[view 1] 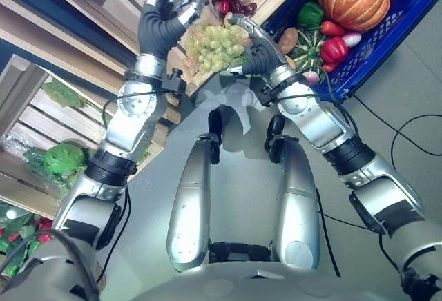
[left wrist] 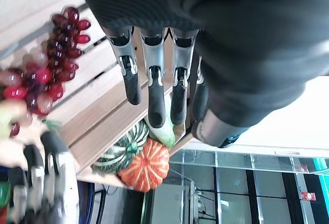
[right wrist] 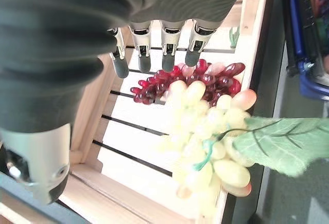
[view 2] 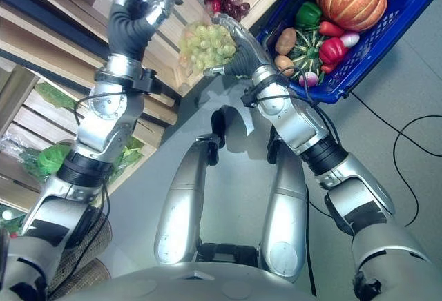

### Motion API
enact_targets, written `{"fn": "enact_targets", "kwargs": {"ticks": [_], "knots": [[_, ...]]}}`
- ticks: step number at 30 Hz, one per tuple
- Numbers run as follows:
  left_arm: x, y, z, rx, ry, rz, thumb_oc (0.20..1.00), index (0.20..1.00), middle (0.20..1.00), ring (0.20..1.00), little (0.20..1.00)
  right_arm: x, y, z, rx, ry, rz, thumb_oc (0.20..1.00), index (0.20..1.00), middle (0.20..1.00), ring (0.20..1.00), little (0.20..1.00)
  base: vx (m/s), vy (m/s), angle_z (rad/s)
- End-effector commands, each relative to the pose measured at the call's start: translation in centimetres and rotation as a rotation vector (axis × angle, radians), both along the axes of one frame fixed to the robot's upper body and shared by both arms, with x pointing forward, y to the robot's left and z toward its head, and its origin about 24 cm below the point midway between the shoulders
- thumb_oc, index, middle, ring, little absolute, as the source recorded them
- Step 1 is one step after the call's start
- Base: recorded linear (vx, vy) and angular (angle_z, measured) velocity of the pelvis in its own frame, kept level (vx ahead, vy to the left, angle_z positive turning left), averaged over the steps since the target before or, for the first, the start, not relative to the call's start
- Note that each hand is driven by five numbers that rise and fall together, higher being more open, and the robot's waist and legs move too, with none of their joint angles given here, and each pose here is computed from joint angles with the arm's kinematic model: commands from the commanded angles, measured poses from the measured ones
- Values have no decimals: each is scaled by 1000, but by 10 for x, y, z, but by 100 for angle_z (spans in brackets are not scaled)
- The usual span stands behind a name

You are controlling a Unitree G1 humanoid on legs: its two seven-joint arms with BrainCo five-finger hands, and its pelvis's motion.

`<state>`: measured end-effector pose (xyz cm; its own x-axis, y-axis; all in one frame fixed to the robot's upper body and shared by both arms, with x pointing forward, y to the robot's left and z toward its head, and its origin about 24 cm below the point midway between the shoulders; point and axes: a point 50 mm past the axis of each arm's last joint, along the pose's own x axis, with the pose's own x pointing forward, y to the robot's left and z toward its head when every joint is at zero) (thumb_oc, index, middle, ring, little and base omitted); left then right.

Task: Pick up fruits and vegetables into the basket

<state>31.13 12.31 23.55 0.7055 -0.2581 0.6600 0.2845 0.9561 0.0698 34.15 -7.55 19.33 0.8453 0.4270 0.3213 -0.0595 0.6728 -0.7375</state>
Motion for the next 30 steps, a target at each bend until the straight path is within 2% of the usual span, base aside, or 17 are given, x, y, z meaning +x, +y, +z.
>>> {"fn": "enact_targets", "kwargs": {"ticks": [1,6,8,9,10,16,23,30], "knots": [[-19,-17,22,-17,-169,-85,200,200,200,200,200,-8,24,22,108,-97,98,1000,1000,1000,1000,1000,-23,-35,-2],[-19,-18,23,9,-202,-25,206,206,206,206,206,-3,14,15,149,-99,11,1000,1000,1000,1000,1000,0,0,0],[-18,-14,24,36,-244,64,614,614,614,614,614,0,4,13,178,-100,-43,1000,1000,1000,1000,1000,0,0,0],[-18,-11,25,44,-273,119,944,944,944,944,944,1,-3,10,198,-92,-75,1000,1000,1000,1000,1000,0,0,0],[-19,-7,26,68,-308,202,1000,1000,1000,1000,1000,2,-12,6,229,-83,-118,1000,1000,1000,1000,1000,0,0,0],[-16,24,17,135,-338,508,1000,1000,1000,1000,1000,-11,-56,-14,392,-97,-249,1000,1000,1000,1000,1000,5,15,-2],[4,64,-28,242,-60,813,1000,1000,1000,1000,1000,-41,-86,-21,436,-166,-237,1000,1000,1000,1000,1000,33,92,-20],[13,88,-60,289,99,964,1000,1000,1000,1000,1000,-56,-94,-15,395,-199,-142,1000,1000,1000,1000,1000,34,48,-19]]}}
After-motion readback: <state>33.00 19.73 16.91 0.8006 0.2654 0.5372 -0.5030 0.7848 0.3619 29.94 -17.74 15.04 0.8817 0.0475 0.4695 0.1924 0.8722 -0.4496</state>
